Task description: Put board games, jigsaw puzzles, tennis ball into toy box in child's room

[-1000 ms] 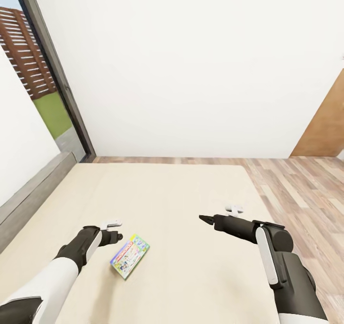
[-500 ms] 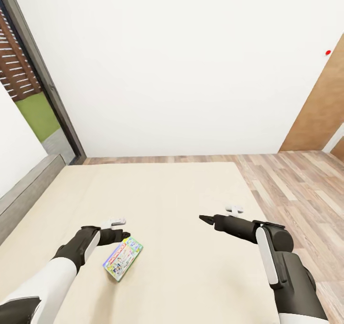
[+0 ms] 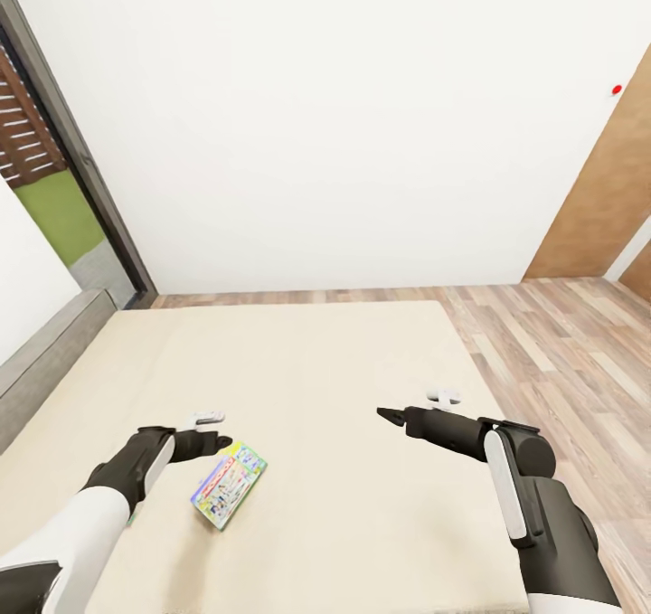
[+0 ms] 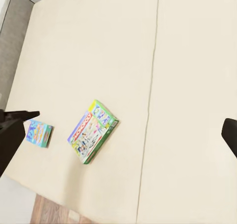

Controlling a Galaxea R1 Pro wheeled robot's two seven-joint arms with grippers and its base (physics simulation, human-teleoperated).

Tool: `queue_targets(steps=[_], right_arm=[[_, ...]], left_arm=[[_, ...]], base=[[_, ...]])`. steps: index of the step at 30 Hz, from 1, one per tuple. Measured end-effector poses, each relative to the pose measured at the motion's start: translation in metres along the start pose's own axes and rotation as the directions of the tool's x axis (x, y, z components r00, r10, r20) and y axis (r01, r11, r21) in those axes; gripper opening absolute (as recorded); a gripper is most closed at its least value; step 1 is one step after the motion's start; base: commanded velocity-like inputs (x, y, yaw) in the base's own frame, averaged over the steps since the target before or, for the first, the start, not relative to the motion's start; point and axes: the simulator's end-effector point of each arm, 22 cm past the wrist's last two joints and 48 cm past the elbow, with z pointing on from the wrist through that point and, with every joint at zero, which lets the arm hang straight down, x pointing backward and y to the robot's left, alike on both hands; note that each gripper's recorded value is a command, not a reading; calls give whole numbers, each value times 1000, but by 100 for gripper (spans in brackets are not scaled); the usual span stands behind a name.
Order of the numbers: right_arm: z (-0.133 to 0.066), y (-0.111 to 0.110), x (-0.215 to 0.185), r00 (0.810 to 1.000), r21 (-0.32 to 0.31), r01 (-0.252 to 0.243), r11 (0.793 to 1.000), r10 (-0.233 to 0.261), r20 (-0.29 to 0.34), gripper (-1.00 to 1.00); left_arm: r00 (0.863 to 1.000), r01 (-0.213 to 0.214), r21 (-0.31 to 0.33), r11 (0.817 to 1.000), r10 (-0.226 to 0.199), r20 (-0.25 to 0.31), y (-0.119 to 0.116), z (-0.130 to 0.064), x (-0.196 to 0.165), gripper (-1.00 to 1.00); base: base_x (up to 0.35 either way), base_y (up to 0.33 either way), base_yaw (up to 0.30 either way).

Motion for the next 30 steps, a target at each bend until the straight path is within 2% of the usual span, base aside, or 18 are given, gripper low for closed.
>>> queue_targets(steps=[7, 30], right_arm=[[4, -3, 4, 1000, 0, -6, 1000, 6, -9, 100], [17, -12, 19, 999, 14, -13, 1000, 14, -43, 100]], left_arm=[[1000, -1, -16, 1000, 1, -1, 12, 2, 2, 100], [999, 3, -22, 1000, -4, -33, 17, 16, 18, 100]], base=[[0, 0, -8], [0, 0, 16]])
